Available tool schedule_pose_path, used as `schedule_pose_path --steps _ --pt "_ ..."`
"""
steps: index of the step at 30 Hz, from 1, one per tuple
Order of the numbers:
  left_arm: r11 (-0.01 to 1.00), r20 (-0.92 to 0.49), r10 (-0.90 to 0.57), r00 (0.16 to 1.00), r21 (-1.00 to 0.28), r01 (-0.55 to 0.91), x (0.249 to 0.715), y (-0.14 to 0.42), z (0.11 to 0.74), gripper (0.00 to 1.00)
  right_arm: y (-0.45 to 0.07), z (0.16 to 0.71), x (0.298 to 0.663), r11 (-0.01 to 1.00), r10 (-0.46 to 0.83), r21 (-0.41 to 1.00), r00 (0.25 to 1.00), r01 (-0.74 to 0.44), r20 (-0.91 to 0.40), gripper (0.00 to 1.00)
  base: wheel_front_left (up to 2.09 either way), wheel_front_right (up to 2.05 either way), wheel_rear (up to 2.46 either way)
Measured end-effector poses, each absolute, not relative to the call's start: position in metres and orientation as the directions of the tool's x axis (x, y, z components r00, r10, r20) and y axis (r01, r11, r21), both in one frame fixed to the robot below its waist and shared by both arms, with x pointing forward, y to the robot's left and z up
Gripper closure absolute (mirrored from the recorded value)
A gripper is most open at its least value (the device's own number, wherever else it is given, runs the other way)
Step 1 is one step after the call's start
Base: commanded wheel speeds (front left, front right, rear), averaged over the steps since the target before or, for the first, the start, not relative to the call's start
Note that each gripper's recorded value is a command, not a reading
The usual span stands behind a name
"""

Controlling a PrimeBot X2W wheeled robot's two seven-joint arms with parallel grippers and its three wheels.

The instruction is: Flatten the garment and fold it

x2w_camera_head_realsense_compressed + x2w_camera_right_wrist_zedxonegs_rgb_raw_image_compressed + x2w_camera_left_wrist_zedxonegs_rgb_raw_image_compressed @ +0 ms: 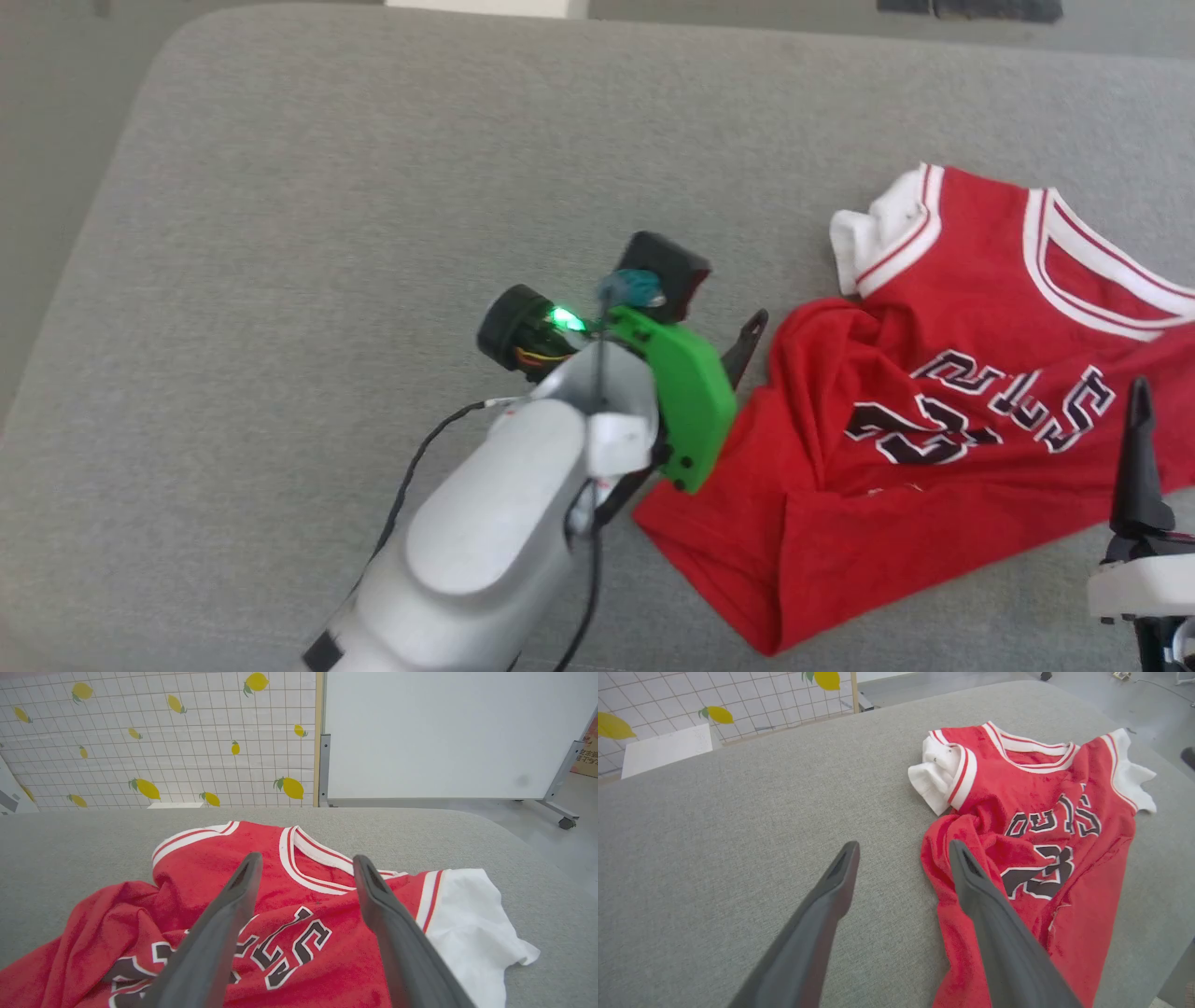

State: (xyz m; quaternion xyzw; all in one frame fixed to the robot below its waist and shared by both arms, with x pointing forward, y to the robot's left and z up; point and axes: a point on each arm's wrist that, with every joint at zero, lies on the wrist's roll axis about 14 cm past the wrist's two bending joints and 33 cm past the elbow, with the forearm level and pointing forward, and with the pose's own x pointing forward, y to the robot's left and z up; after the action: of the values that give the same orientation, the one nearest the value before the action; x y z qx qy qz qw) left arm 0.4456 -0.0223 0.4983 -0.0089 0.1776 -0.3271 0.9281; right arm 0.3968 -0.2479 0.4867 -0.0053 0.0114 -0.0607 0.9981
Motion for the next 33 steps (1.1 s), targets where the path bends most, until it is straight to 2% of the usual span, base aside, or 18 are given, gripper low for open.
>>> schedule_pose_path --steps 6,10,18,19,20,21,25,28,33 --pt "0.755 -0.453 -0.642 0.618 -0.236 0.611 0.439 -0.053 0.464 0.00 -0.258 0.472 0.393 0.988 -0.154 -0.019 0.986 0.153 -0.065 0.00 0.00 0.00 0.00" --pt "0.750 -0.542 -0.630 0.556 -0.238 0.618 0.434 -0.064 0.437 0.00 -0.264 0.466 0.390 0.985 -0.173 -0.024 0.982 0.172 -0.081 0.00 0.00 0.00 0.00" --pt "0.726 -0.630 -0.628 0.457 -0.263 0.635 0.420 -0.080 0.397 0.00 -0.275 0.457 0.385 0.978 -0.208 -0.036 0.972 0.205 -0.107 0.00 0.00 0.00 0.00" --pt "0.721 -0.640 -0.627 0.444 -0.260 0.643 0.418 -0.082 0.393 0.07 -0.277 0.457 0.385 0.977 -0.212 -0.037 0.971 0.210 -0.106 0.00 0.00 0.00 0.00" --pt "0.715 -0.641 -0.630 0.438 -0.258 0.650 0.419 -0.084 0.391 0.89 -0.278 0.456 0.385 0.976 -0.217 -0.039 0.970 0.214 -0.108 0.00 0.00 0.00 0.00" --pt "0.710 -0.638 -0.635 0.434 -0.261 0.655 0.419 -0.086 0.391 1.00 -0.279 0.455 0.385 0.975 -0.221 -0.041 0.969 0.218 -0.110 0.00 0.00 0.00 0.00" --pt "0.701 -0.630 -0.651 0.422 -0.285 0.654 0.421 -0.090 0.388 1.00 -0.284 0.452 0.384 0.972 -0.234 -0.048 0.965 0.230 -0.118 0.00 0.00 0.00 0.00" --pt "0.712 -0.603 -0.662 0.445 -0.321 0.625 0.425 -0.089 0.392 1.00 -0.282 0.450 0.387 0.973 -0.228 -0.047 0.966 0.224 -0.121 0.00 0.00 0.00 0.00" --pt "0.746 -0.517 -0.660 0.546 -0.359 0.561 0.445 -0.079 0.414 1.00 -0.277 0.453 0.391 0.977 -0.213 -0.043 0.971 0.209 -0.109 0.00 0.00 0.00 0.00"
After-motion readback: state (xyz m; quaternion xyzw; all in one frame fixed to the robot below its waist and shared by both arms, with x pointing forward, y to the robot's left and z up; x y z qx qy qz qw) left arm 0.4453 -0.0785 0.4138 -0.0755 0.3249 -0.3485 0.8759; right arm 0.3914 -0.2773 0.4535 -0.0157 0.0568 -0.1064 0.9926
